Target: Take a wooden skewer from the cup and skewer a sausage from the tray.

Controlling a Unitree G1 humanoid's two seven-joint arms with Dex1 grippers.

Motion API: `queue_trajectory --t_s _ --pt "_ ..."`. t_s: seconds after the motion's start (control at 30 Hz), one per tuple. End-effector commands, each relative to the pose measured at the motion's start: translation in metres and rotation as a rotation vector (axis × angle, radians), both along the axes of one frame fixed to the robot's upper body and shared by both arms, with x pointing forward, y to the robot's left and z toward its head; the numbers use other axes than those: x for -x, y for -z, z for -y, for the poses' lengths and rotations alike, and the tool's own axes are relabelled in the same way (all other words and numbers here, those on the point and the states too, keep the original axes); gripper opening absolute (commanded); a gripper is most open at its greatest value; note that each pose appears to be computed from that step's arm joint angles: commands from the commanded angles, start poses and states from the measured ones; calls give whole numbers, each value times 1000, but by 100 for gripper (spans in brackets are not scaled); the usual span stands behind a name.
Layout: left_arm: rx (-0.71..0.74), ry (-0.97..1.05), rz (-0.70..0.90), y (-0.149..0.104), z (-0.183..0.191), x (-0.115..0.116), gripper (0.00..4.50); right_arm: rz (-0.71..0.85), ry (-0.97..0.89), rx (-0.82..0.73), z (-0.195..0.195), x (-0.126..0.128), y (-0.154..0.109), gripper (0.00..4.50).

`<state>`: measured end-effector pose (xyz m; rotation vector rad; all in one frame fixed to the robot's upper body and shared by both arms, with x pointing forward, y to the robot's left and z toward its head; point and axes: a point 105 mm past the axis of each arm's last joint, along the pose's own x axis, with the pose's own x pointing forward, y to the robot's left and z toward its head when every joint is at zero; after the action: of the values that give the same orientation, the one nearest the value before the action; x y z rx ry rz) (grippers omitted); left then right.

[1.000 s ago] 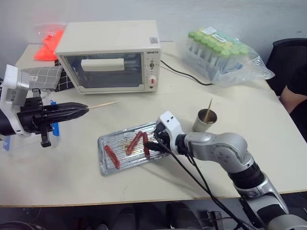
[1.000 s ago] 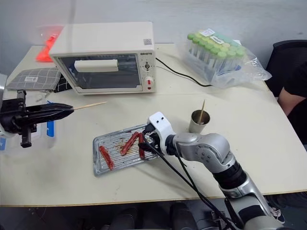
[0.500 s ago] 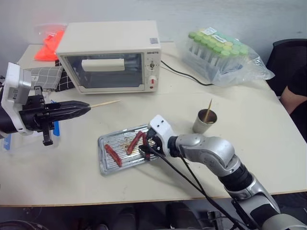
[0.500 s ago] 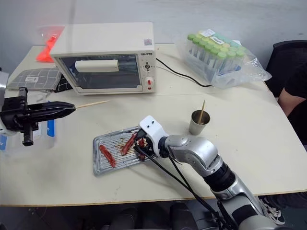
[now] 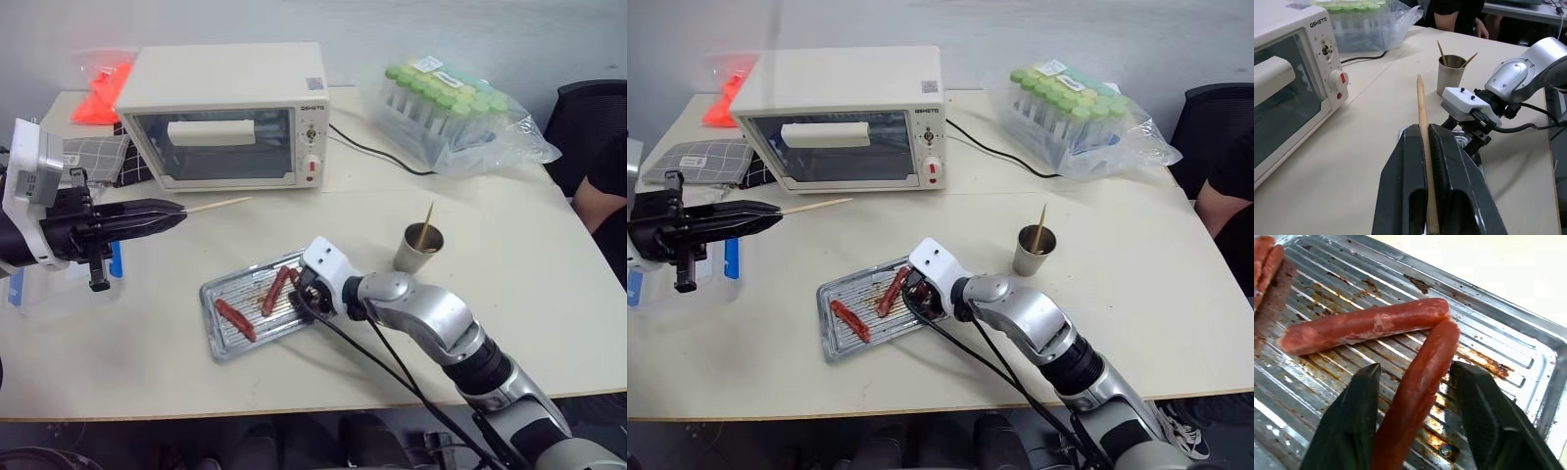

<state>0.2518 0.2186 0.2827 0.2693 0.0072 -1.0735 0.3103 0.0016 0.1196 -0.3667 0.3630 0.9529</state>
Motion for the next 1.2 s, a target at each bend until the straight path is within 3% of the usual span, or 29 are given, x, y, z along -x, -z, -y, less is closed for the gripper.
queue_trajectory --t_s 0.03,0.23,0.37,0.7,0.9,1.2 --pt "9 10 33 -8 1 2 0 -3 -10 -2 -1 3 1 248" --pt "14 18 37 -9 4 1 0 -3 -6 -7 0 3 2 248" --pt "15 21 39 -10 5 1 0 -1 0 -3 2 3 3 174" --pt "21 27 43 -10 7 -1 0 -1 12 -4 6 1 6 174" --pt "22 32 40 -10 8 0 0 1 16 -4 7 2 9 30" --pt "21 62 15 -5 11 1 0 1 -74 -31 19 9 -12 30"
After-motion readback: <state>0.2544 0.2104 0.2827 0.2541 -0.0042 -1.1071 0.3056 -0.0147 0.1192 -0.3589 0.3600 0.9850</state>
